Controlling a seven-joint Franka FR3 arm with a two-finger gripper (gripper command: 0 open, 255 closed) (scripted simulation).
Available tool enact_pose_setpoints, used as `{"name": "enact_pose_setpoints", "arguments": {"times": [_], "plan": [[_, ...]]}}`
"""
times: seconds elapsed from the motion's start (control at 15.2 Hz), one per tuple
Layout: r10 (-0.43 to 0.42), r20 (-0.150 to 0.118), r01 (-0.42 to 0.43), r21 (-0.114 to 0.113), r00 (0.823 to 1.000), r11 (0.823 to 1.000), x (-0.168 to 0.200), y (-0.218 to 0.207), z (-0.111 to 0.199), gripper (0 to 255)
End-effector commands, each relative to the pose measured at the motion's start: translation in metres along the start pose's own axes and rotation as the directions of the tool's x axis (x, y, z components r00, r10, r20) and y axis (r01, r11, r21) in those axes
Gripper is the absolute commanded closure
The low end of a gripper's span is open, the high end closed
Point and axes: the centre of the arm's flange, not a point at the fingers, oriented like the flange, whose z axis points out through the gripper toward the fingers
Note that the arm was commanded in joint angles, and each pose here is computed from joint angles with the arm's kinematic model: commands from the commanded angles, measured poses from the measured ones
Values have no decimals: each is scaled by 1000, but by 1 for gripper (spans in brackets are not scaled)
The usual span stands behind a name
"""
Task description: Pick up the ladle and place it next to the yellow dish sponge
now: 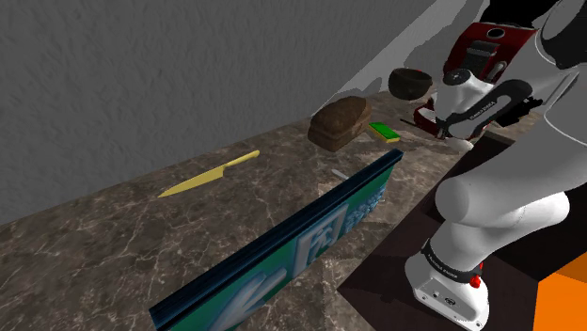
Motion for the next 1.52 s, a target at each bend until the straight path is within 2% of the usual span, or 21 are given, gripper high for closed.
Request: {"name": "enact_pose_setpoints", "arguments": {"times": [0.0, 0.46, 0.53, 0.86, 1.12, 1.45], "plan": [[1, 1, -1, 1, 1000, 1000, 1, -6, 7, 255], [1, 1, -1, 1, 1000, 1000, 1, -6, 7, 255], [0, 1, 0, 1, 1000, 1000, 1, -6, 7, 0], [1, 1, -1, 1, 1000, 1000, 1, -6, 7, 0], [1, 1, -1, 1, 1000, 1000, 1, -6, -43, 0], [1, 1, -1, 1, 1000, 1000, 1, -6, -43, 0]]}}
